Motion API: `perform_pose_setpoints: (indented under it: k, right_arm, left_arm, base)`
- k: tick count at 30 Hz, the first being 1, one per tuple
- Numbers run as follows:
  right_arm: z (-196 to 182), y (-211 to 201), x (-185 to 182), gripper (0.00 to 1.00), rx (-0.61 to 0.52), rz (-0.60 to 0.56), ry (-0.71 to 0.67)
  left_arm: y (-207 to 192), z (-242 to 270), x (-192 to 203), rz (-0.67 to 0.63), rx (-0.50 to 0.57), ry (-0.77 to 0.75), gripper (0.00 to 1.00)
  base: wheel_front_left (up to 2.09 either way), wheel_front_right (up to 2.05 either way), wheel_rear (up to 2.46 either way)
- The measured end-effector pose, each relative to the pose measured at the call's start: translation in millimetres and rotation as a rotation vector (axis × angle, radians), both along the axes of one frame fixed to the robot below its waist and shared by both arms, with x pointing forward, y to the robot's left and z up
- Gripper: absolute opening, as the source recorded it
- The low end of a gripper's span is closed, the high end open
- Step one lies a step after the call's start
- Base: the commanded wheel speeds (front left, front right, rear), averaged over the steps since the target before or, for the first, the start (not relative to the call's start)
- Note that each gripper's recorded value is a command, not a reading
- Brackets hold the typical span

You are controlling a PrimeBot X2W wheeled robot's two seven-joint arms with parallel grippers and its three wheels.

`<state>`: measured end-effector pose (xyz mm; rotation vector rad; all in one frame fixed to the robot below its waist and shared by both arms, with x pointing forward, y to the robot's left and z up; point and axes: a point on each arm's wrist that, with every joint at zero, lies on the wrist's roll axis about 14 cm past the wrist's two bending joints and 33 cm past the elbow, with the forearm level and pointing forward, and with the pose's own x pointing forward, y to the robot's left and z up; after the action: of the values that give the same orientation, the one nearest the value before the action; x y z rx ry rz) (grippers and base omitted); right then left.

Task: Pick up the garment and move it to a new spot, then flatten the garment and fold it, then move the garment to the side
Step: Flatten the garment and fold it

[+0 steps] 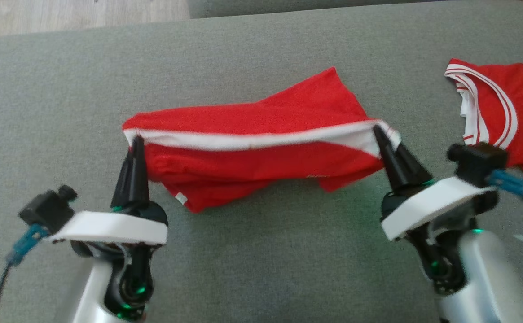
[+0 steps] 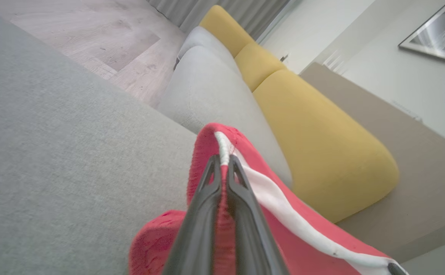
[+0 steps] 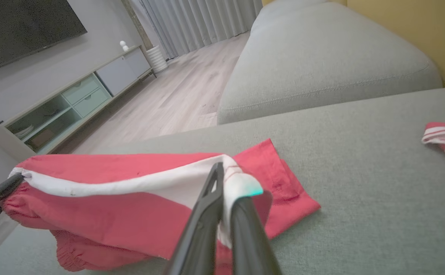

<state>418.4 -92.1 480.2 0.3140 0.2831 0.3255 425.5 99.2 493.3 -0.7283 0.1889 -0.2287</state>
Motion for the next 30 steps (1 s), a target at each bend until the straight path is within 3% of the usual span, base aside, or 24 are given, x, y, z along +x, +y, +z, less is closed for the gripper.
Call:
perform_pose_setpoints:
  k: [5, 9, 16, 23, 26, 30]
  right_arm:
    - [49.9, -8.7, 3.9, 0.00, -0.034, 0.029, -0.090]
    - [78.2, -18.6, 44.8, 0.00, -0.125, 0.057, -0.169]
    - [168.9, -1.4, 140.4, 0.00, -0.215, 0.086, -0.488]
    - [238.5, -6.6, 179.0, 0.00, -0.326, 0.019, -0.828]
    - [238.3, 1.5, 184.5, 0.00, -0.387, 0.052, -0.862]
    - [191.5, 9.6, 187.5, 0.00, -0.470, 0.146, -0.764]
  left_arm:
    - [-12.7, 36.8, 5.9, -0.070, -0.145, -0.058, 0.00]
    - [-23.9, 61.2, 42.2, -0.133, -0.181, -0.094, 0.00]
    - [-8.5, 131.4, 149.9, -0.028, -0.188, -0.284, 0.00]
    - [-8.5, 189.8, 192.3, 0.054, -0.178, -0.535, 0.00]
    - [-10.8, 200.8, 192.7, 0.056, -0.227, -0.589, 0.00]
    - [-13.9, 166.2, 187.1, 0.047, -0.219, -0.527, 0.00]
  base:
    - [0.00, 0.00, 0.00]
    - [0.00, 0.00, 0.00]
    - [0.00, 0.00, 0.00]
    - [0.00, 0.00, 0.00]
    - [0.00, 0.00, 0.00]
    - [0.00, 0.00, 0.00]
